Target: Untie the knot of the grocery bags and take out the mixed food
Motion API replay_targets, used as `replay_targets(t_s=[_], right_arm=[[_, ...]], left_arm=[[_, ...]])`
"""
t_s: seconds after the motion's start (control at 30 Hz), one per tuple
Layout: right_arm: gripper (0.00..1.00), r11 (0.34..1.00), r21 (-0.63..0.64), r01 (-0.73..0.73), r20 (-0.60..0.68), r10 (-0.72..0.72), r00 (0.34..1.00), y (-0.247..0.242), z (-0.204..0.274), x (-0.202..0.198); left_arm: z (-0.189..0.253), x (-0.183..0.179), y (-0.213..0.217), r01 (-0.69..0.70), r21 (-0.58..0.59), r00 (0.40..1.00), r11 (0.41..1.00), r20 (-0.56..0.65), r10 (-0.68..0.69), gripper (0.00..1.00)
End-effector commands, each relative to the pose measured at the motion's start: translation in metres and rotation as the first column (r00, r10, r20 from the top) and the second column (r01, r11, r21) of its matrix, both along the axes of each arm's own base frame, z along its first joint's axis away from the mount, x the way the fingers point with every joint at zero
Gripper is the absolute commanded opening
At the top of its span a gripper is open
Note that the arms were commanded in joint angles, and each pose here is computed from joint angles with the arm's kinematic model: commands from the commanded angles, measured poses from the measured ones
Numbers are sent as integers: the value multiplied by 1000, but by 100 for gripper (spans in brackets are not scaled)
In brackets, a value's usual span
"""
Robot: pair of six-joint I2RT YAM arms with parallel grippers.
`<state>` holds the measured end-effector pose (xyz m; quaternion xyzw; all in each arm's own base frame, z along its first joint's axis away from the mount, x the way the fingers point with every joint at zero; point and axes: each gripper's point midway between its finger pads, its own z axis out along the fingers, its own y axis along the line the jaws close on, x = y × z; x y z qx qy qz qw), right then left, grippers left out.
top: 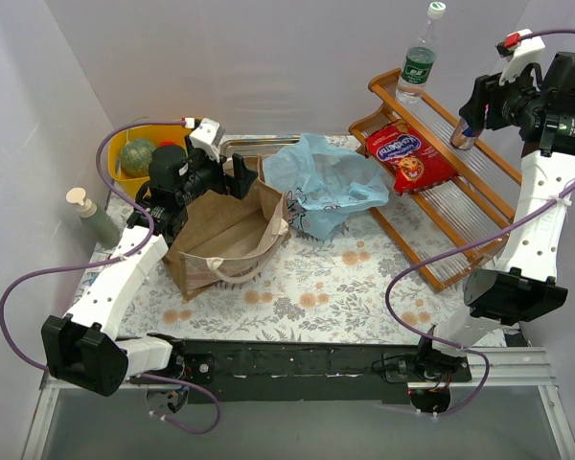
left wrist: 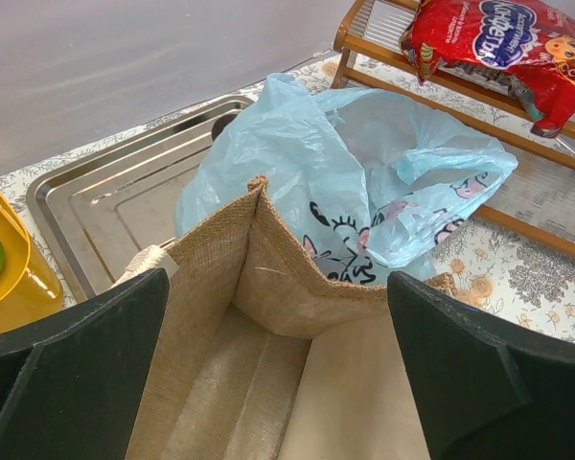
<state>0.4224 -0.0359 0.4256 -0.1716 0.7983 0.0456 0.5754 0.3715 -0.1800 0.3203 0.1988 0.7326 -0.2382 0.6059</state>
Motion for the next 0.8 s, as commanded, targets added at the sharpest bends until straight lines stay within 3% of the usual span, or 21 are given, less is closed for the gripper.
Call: replay_targets(t_s=[0.0, 0.13, 0.23, 0.27, 0.33, 0.37, 0.5, 0.6, 0.77], right_arm=[[1, 1000, 16, -13, 80, 12, 997, 1, 19, 9], [3, 999, 41, 2, 52, -5, 999, -2, 10, 15], [31, 998, 63, 14, 42, -17, 999, -3, 8, 18], [46, 997, 70, 18, 42, -21, 999, -3, 8, 18], [54, 997, 78, 22, 54, -27, 998, -3, 12, 18], [63, 996, 81, 23, 55, -28, 998, -3, 11, 19], [74, 996, 85, 20, 73, -26, 997, -2, 16, 18], [90, 996, 83, 36, 82, -43, 996, -5, 17, 19], [98, 994, 78, 72, 111, -81, 991, -10, 24, 19]], left_arm=[[2, -4, 2, 7, 1, 1000, 1000, 17, -7, 98], [-1, -4, 2, 9, 5, 1000, 1000, 12, -9, 98], [-1, -4, 2, 9, 7, 1000, 1000, 12, -9, 98], [-2, -4, 2, 7, 7, 1000, 1000, 11, -8, 98], [-3, -5, 1, 14, 9, 1000, 1000, 9, -14, 98], [-4, -6, 2, 15, 7, 1000, 1000, 6, -15, 98], [-7, -7, 2, 17, 9, 1000, 1000, 0, -17, 98], [-7, -7, 2, 18, 9, 1000, 1000, 3, -18, 98], [-7, -7, 1, 21, 8, 1000, 1000, 2, -21, 98]])
